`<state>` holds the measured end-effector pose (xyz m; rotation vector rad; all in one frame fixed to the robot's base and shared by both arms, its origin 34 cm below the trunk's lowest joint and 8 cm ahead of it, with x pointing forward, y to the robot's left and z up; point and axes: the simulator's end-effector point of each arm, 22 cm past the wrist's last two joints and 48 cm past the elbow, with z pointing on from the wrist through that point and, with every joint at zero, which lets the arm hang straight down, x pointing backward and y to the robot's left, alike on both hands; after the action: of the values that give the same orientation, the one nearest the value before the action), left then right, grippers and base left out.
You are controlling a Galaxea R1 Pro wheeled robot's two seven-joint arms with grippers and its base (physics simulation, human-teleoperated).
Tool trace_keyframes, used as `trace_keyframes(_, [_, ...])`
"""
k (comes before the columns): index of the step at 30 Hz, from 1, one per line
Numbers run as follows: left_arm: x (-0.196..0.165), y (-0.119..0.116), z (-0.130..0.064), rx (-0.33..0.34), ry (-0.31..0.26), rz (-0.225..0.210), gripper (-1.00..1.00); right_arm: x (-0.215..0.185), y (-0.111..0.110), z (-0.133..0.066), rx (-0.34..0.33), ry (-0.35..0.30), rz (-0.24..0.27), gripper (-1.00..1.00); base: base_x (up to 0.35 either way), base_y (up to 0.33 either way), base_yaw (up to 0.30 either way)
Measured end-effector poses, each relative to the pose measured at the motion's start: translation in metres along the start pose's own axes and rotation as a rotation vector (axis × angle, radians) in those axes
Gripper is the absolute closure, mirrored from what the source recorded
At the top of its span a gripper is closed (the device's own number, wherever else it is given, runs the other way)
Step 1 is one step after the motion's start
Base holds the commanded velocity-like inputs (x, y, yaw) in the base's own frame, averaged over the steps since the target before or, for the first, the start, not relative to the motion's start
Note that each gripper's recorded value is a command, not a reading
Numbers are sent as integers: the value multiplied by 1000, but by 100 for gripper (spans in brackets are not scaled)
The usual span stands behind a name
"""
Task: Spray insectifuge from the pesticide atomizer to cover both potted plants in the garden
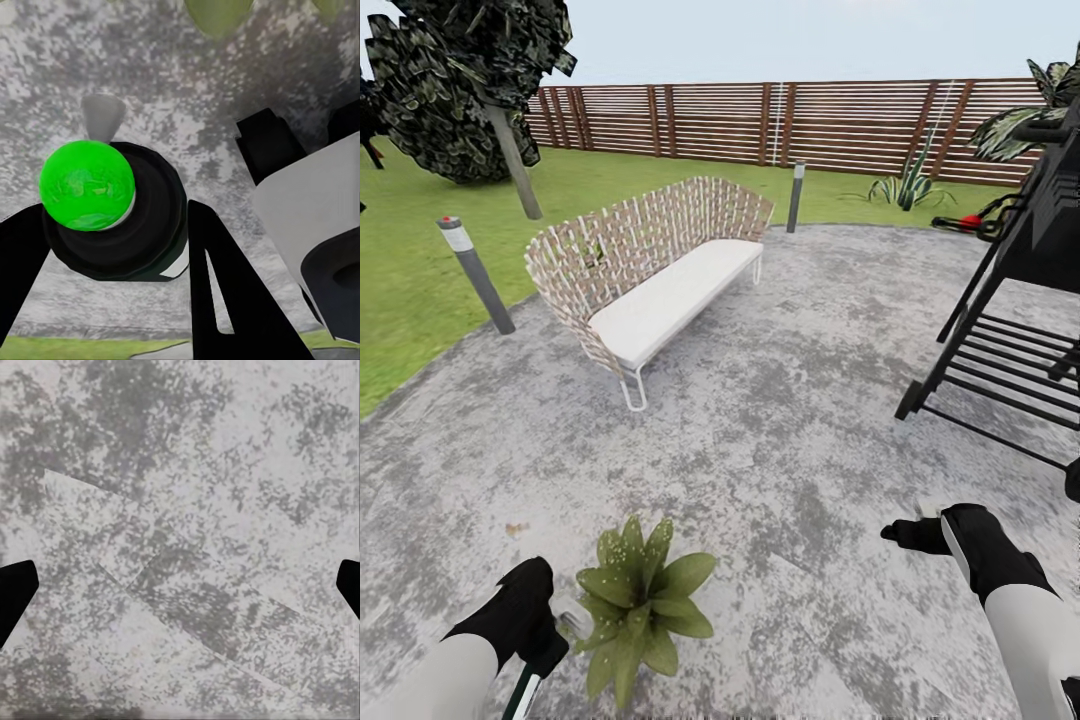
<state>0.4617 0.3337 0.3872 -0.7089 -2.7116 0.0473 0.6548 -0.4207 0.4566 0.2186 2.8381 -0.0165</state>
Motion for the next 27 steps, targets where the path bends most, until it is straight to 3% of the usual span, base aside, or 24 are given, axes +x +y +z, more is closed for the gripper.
trace_keyframes(8, [1, -1, 0, 1, 2, 0, 100, 0, 0, 0, 0, 1, 0, -100, -38, -17, 10])
trace_keyframes(21, [1, -1, 0, 1, 2, 0, 100, 1, 0, 0, 0, 2, 1, -100, 0, 0, 218])
trace_keyframes(27, [0, -1, 1, 2, 2, 1, 100, 1, 0, 0, 0, 3, 1, -100, 0, 0, 43])
